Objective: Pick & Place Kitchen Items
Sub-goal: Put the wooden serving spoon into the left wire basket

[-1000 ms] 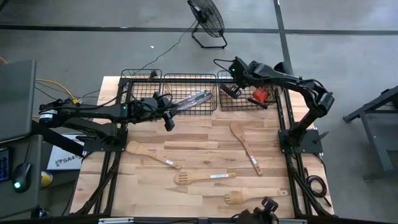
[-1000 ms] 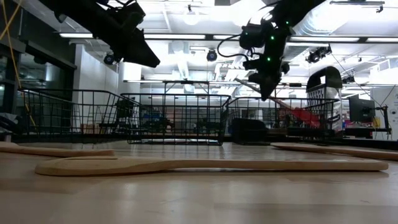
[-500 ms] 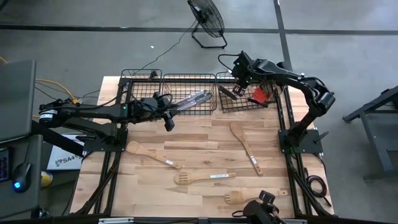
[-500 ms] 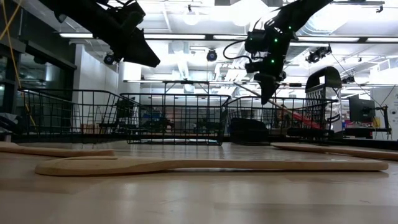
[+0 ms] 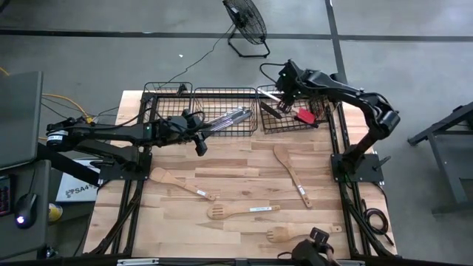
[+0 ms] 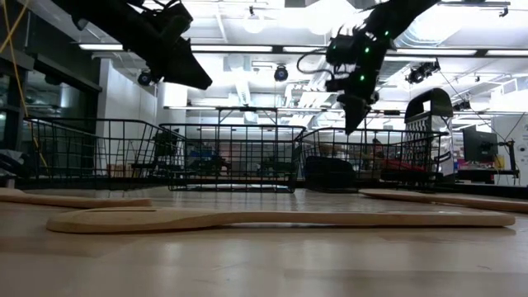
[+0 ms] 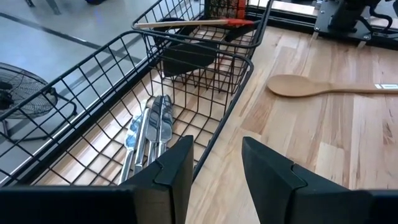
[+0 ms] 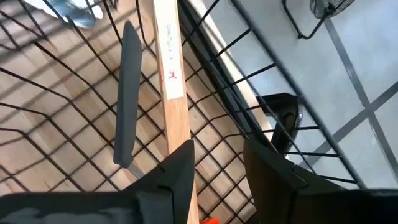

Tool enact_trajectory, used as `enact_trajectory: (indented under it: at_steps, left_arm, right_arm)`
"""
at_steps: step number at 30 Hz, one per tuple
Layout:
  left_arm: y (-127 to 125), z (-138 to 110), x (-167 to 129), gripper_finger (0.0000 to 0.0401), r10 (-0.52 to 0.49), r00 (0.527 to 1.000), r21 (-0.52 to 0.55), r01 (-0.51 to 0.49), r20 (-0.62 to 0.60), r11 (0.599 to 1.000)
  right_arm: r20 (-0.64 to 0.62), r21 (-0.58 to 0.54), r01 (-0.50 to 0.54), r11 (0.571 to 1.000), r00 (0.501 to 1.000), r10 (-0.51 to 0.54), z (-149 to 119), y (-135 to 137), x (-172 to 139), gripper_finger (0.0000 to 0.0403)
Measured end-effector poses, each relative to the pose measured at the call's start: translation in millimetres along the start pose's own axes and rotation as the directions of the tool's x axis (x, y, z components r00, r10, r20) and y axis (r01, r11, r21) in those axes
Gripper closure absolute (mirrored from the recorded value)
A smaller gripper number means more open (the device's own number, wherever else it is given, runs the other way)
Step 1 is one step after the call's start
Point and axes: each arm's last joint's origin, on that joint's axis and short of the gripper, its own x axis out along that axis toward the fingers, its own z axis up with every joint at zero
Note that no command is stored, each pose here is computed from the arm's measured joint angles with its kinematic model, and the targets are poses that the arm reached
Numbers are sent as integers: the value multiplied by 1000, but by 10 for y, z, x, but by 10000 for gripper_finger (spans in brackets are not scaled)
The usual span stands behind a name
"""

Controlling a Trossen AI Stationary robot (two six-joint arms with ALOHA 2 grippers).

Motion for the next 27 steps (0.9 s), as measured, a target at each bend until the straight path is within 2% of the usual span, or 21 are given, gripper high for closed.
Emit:
enact_trajectory:
  at_steps: [4,8,11,16,22,27]
  left_arm:
    - [7,-8,-18,268,2,1000,4,-2,-12,1000]
    - [11,-29,-19,268,6,999,12,-5,-34,1000]
    - [14,-53,-20,268,9,998,27,-8,-59,1000]
    - [15,-58,-20,268,10,998,42,-7,-63,999]
    - [14,-53,-20,268,9,998,46,-7,-58,999]
    - [14,-53,-20,268,9,998,48,-6,-58,999]
  right_arm:
    - [52,36,-5,999,999,3,-38,-31,-251,264]
    - [117,108,-95,990,990,83,-136,-38,-582,264]
    - [129,191,-178,965,979,155,-251,-15,-801,268]
    - [127,322,-242,915,969,212,-424,49,-1084,269]
    - [92,406,-311,859,949,300,-512,221,-1219,269]
    - [4,427,-313,848,939,345,-578,451,-1237,269]
